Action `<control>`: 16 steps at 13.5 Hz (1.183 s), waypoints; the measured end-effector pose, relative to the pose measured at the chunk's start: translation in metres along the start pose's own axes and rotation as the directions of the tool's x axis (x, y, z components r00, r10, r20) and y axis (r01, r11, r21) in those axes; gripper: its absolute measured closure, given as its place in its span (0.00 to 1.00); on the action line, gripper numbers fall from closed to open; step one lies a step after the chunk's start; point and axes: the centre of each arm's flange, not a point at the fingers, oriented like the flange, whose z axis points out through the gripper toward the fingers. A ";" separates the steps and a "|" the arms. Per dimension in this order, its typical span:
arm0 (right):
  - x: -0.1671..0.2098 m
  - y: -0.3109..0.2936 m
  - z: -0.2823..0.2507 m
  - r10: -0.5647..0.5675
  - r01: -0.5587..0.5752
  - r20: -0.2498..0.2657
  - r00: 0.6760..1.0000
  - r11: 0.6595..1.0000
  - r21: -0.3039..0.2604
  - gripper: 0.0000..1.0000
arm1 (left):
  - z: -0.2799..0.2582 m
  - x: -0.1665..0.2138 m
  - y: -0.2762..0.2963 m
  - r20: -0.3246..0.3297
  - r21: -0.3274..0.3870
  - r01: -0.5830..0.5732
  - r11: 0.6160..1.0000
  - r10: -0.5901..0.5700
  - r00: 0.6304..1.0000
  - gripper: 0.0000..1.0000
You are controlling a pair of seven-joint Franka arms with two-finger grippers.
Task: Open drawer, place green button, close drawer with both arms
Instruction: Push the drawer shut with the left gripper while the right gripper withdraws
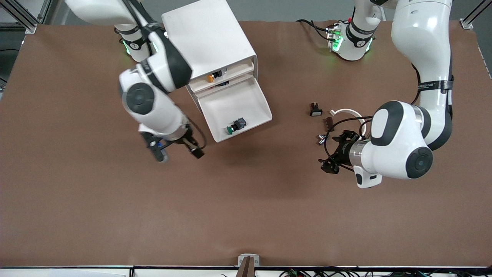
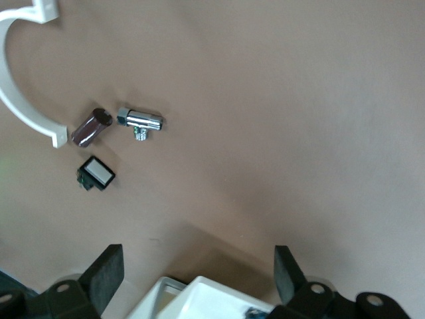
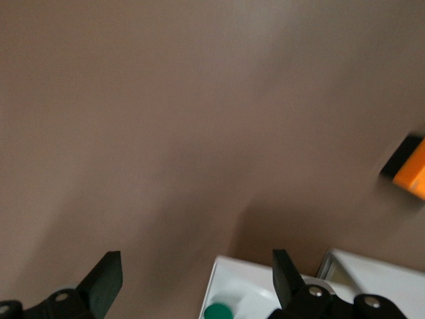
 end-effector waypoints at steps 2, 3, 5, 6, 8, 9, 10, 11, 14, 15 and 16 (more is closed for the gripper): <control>0.048 0.021 -0.025 -0.119 0.119 -0.016 0.993 0.993 0.011 0.00 | 0.013 -0.009 0.007 0.001 0.015 -0.084 0.996 0.084 0.996 0.00; 0.069 0.033 -0.038 -0.208 0.209 -0.025 0.978 0.978 0.010 0.00 | 0.023 -0.016 0.015 -0.010 0.012 -0.127 0.992 0.127 0.992 0.00; 0.114 0.063 -0.068 -0.374 0.374 -0.043 0.927 0.927 0.004 0.00 | 0.050 -0.036 0.037 -0.073 0.016 -0.242 0.970 0.243 0.967 0.00; 0.135 0.082 -0.084 -0.438 0.438 -0.047 0.898 0.899 -0.005 0.00 | 0.068 -0.053 0.049 -0.103 0.022 -0.302 0.953 0.302 0.948 0.00; 0.165 0.119 -0.117 -0.538 0.537 -0.052 0.841 0.843 -0.028 0.00 | 0.109 -0.091 0.069 -0.143 0.030 -0.382 0.924 0.383 0.913 0.00; 0.174 0.136 -0.135 -0.588 0.586 -0.061 0.807 0.809 -0.040 0.00 | 0.132 -0.112 0.077 -0.156 0.037 -0.414 0.910 0.414 0.897 0.00; 0.179 0.151 -0.154 -0.632 0.630 -0.066 0.772 0.775 -0.051 0.00 | 0.153 -0.130 0.082 -0.169 0.043 -0.442 0.896 0.442 0.881 0.00; 0.179 0.166 -0.172 -0.662 0.659 -0.065 0.747 0.750 -0.061 0.00 | 0.173 -0.145 0.084 -0.184 0.046 -0.467 0.883 0.467 0.865 0.00; 0.168 0.193 -0.209 -0.680 0.676 -0.061 0.731 0.733 -0.073 0.00 | 0.224 -0.173 0.084 -0.215 0.057 -0.536 0.842 0.535 0.817 0.00; 0.167 0.196 -0.213 -0.683 0.679 -0.064 0.728 0.731 -0.074 0.00 | 0.237 -0.183 0.084 -0.215 0.066 -0.549 0.833 0.549 0.807 0.00; 0.167 0.197 -0.215 -0.685 0.681 -0.069 0.725 0.729 -0.074 0.00 | 0.247 -0.193 0.083 -0.212 0.075 -0.560 0.825 0.562 0.799 0.00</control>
